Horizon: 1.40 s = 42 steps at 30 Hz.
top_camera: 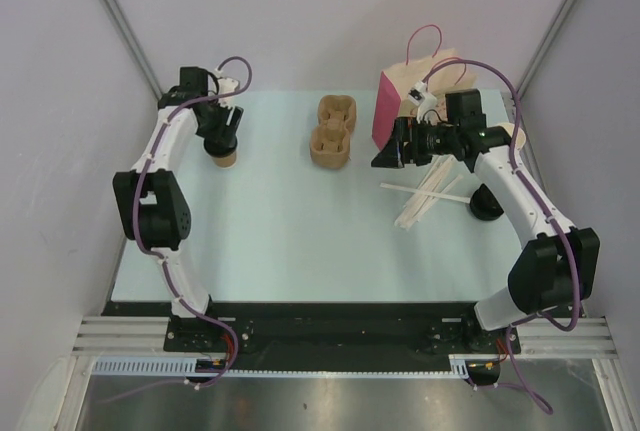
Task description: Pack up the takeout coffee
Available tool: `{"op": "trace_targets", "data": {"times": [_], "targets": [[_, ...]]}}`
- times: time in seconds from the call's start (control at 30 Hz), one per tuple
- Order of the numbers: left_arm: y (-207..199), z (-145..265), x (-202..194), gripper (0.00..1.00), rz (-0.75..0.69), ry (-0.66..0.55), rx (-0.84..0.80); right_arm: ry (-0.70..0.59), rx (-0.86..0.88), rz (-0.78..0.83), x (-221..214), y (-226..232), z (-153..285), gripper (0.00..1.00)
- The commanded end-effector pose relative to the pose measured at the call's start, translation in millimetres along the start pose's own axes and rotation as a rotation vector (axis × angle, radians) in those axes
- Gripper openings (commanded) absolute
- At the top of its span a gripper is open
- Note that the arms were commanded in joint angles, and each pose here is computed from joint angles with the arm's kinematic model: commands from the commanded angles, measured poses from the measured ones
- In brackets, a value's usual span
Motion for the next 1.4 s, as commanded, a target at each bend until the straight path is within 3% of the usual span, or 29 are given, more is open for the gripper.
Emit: {"op": "trace_targets", "data": {"times": [0.0, 0.4, 0.5, 0.63, 0.9, 1.07, 1.13, 1.23, 1.37], "targets": [[-6, 3, 12, 0.38, 0.015, -0.054, -0.042, -0.041, 0.023, 0.064, 15, 9, 2, 1.00], [-20, -21, -19, 0.40, 0.051, 0.016, -0.074, -0.043, 0.020, 0.064, 16, 9, 1, 1.00], [-21, -21, -21, 0.47, 0.052, 0.014, -0.078, -0.042, 0.021, 0.066, 16, 9, 0, 1.00], [-21, -13, -18, 0.67, 0.057, -0.001, -0.080, -0.040, 0.023, 0.066, 16, 10, 0, 1.00], [-15, 16, 3, 0.83, 0.043, -0.058, -0.057, -0.041, 0.021, 0.073, 17, 11, -1, 1.00], [-12, 25, 10, 1.00, 0.037, -0.069, -0.052, -0.039, 0.020, 0.076, 16, 12, 0, 0.99], [-12, 28, 13, 1.00, 0.040, -0.081, -0.052, -0.039, 0.020, 0.077, 16, 12, 0, 1.00], [-10, 45, 29, 1.00, 0.049, -0.147, -0.056, -0.044, 0.023, 0.084, 18, 14, 1, 1.00], [-10, 90, 76, 0.96, 0.059, -0.333, -0.109, -0.054, 0.000, 0.086, 19, 12, 3, 1.00]]}}
Point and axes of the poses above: each gripper's point midway between its finger pads, its own z axis back along the fingers, its own y axis along the line the jaws close on, x = y × z, the point moved 9 cm from there along z, back along the fingers, and after that the axes turned 4 degrees about -z, right-handed, at the moved point
